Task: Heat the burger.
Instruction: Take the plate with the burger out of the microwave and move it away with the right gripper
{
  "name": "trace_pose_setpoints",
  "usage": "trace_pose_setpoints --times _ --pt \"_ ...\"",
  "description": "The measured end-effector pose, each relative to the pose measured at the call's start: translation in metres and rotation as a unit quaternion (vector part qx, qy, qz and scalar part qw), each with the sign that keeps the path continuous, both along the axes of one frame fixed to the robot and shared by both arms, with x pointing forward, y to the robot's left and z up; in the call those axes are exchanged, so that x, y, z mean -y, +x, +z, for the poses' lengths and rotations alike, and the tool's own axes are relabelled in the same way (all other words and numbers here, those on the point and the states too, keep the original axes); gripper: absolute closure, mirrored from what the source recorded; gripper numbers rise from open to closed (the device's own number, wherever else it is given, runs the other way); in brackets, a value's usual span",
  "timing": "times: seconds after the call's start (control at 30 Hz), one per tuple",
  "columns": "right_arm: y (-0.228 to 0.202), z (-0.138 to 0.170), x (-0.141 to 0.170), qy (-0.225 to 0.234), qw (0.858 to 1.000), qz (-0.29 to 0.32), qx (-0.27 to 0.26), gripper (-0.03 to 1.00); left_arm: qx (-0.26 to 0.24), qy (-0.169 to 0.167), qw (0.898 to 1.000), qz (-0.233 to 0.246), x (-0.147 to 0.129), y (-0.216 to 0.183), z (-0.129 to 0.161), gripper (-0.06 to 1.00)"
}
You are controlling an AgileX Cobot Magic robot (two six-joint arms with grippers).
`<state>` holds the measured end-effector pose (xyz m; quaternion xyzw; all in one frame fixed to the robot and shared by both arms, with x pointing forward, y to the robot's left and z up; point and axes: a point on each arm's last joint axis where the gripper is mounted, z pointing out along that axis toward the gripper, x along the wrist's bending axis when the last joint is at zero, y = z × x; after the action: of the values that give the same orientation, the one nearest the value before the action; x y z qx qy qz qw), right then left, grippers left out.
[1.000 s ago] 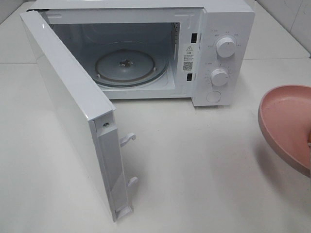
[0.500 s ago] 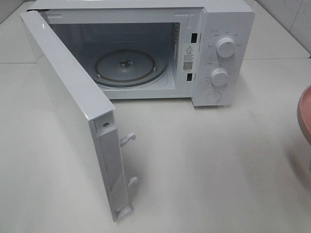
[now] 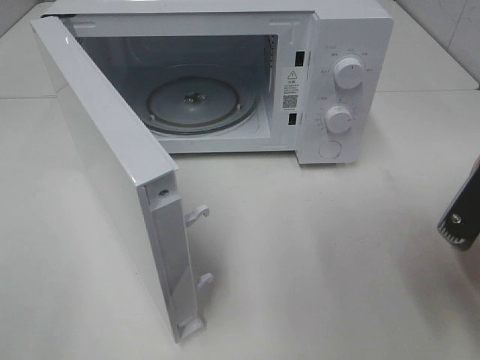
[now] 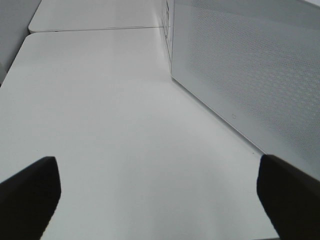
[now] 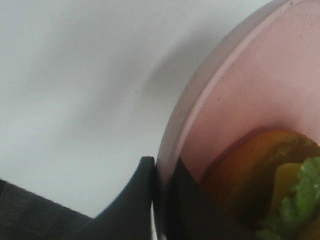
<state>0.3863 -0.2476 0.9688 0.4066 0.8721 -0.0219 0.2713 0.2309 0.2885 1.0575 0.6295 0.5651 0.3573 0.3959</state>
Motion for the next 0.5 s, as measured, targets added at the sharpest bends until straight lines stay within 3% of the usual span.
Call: trace_pose_setpoints --times 0.5 --pt "0.040 -0.031 -0.015 -0.015 0.994 -0.098 -0.041 0.91 0.000 0.000 1.000 0.000 0.000 0.000 0.000 -0.05"
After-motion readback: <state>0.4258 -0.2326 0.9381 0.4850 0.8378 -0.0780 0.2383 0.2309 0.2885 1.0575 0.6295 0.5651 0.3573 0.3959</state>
